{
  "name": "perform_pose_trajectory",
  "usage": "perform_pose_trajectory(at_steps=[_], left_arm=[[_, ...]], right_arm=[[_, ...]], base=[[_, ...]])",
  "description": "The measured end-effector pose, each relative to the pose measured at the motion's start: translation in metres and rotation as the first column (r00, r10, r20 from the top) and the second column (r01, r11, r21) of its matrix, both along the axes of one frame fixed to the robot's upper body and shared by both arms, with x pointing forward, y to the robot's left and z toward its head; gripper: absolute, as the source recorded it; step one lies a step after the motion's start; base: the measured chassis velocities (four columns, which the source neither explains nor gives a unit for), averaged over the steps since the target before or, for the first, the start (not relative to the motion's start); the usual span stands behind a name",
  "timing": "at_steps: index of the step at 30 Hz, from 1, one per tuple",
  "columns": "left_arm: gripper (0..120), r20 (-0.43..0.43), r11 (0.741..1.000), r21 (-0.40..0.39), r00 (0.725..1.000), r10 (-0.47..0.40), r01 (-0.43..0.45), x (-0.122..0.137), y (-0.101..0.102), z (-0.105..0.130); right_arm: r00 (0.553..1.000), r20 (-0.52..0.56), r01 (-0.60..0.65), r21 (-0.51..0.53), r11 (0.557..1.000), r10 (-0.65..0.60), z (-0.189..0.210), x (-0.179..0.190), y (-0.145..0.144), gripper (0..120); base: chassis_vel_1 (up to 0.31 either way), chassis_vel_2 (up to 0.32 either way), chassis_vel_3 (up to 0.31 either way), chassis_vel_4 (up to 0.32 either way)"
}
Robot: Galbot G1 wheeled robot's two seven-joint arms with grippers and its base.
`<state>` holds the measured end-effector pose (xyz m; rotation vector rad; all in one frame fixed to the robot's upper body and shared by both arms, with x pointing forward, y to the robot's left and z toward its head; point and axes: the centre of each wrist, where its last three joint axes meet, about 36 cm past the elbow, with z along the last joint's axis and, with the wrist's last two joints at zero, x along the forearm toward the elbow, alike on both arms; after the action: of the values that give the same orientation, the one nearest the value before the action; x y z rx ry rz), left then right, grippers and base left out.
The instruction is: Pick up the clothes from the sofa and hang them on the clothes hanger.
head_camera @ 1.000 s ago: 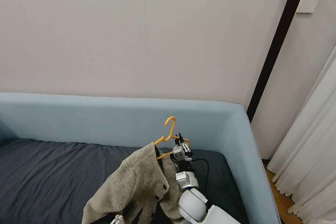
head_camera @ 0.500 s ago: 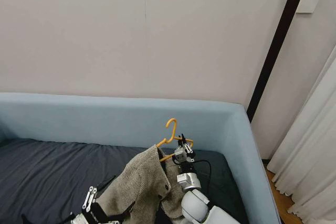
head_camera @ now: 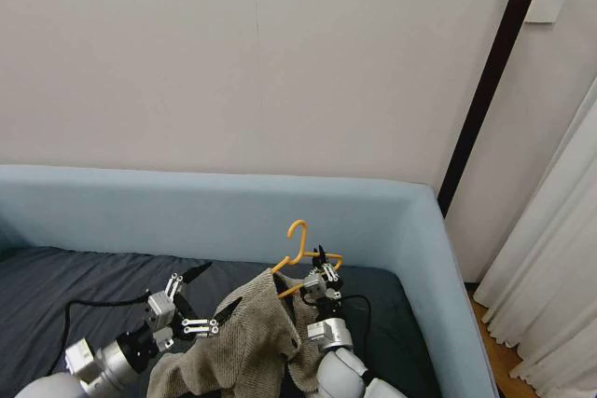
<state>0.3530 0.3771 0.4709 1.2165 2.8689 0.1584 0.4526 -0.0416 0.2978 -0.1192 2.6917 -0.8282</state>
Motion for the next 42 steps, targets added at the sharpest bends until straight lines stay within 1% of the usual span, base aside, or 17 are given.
perform_pose_trajectory(at_steps=[4,5,6,10,12,13,15,16,17,18,23,24,29,30,33,37,42], left_arm=[[100,-0.105,0.999,0.034,0.994,-0.022,0.025,0.002,-0.004,0.014],[100,-0.105,0.999,0.034,0.994,-0.022,0.025,0.002,-0.004,0.014],[100,-0.128,0.999,0.042,0.992,-0.015,0.021,0.001,-0.006,0.015],[94,-0.201,0.996,0.079,0.978,0.053,-0.038,-0.004,-0.014,0.016],[87,-0.235,0.991,0.110,0.966,0.105,-0.081,-0.006,-0.017,0.016],[81,-0.246,0.988,0.121,0.961,0.124,-0.097,-0.006,-0.018,0.015],[77,-0.254,0.986,0.127,0.957,0.137,-0.108,-0.007,-0.019,0.015],[74,-0.261,0.985,0.130,0.954,0.145,-0.114,-0.007,-0.020,0.014],[67,-0.272,0.984,0.132,0.950,0.152,-0.120,-0.008,-0.021,0.013],[67,-0.272,0.984,0.132,0.950,0.152,-0.120,-0.008,-0.021,0.013],[45,-0.291,0.986,0.107,0.945,0.151,-0.125,-0.007,-0.018,0.006],[45,-0.291,0.986,0.107,0.945,0.151,-0.125,-0.007,-0.018,0.006],[22,-0.302,0.988,0.097,0.942,0.148,-0.124,-0.003,-0.009,-0.002],[22,-0.302,0.988,0.097,0.942,0.148,-0.124,-0.003,-0.009,-0.002],[10,-0.298,0.989,0.085,0.944,0.141,-0.121,0.001,-0.003,-0.005],[9,-0.297,0.990,0.076,0.945,0.139,-0.122,0.003,0.000,-0.007],[9,-0.291,0.994,0.058,0.951,0.102,-0.088,0.007,0.006,-0.010]], right_arm=[[0.999,0.032,-0.020,-0.024,1.000,0.020,-0.002,0.001,0.012,8],[0.999,0.032,-0.020,-0.024,1.000,0.020,-0.002,0.001,0.012,8],[0.999,0.035,-0.024,-0.027,0.999,0.025,-0.002,0.000,0.015,8],[0.998,0.047,-0.037,-0.032,0.999,0.038,-0.002,-0.003,0.021,8],[0.997,0.060,-0.041,-0.035,0.999,0.043,0.000,-0.004,0.022,8],[0.997,0.065,-0.041,-0.035,0.999,0.043,0.001,-0.003,0.022,8],[0.997,0.068,-0.040,-0.034,0.999,0.042,0.001,-0.003,0.022,8],[0.997,0.070,-0.039,-0.034,0.999,0.042,0.002,-0.003,0.022,8],[0.996,0.073,-0.040,-0.033,0.999,0.042,0.003,-0.003,0.022,8],[0.996,0.073,-0.040,-0.033,0.999,0.042,0.003,-0.003,0.022,8],[0.993,0.098,-0.058,-0.032,0.998,0.061,0.005,-0.006,0.027,8],[0.993,0.098,-0.058,-0.032,0.998,0.061,0.005,-0.006,0.027,8],[0.991,0.107,-0.084,-0.019,0.996,0.085,0.007,-0.014,0.035,8],[0.991,0.107,-0.084,-0.019,0.996,0.085,0.007,-0.014,0.035,8],[0.989,0.113,-0.096,-0.015,0.995,0.098,0.007,-0.015,0.034,8],[0.988,0.114,-0.101,-0.019,0.995,0.103,0.007,-0.016,0.031,8],[0.988,0.106,-0.108,-0.013,0.994,0.108,0.007,-0.016,0.027,8]], base=[[0.000,0.000,0.000,0.000],[0.000,0.000,0.000,0.000],[0.000,0.000,0.000,0.000],[0.000,0.000,0.000,0.000],[0.000,0.000,0.000,0.000],[0.000,0.000,0.000,0.000],[0.000,0.000,0.000,0.000],[0.000,0.000,0.000,0.000],[0.000,0.000,0.000,0.000],[0.000,0.000,0.000,0.000],[0.000,0.000,0.000,0.000],[0.000,0.000,0.000,0.000],[0.000,0.000,0.000,0.000],[0.000,0.000,0.000,0.000],[0.000,0.000,0.000,0.000],[0.000,0.000,0.000,0.000],[0.000,0.000,0.000,0.000]])
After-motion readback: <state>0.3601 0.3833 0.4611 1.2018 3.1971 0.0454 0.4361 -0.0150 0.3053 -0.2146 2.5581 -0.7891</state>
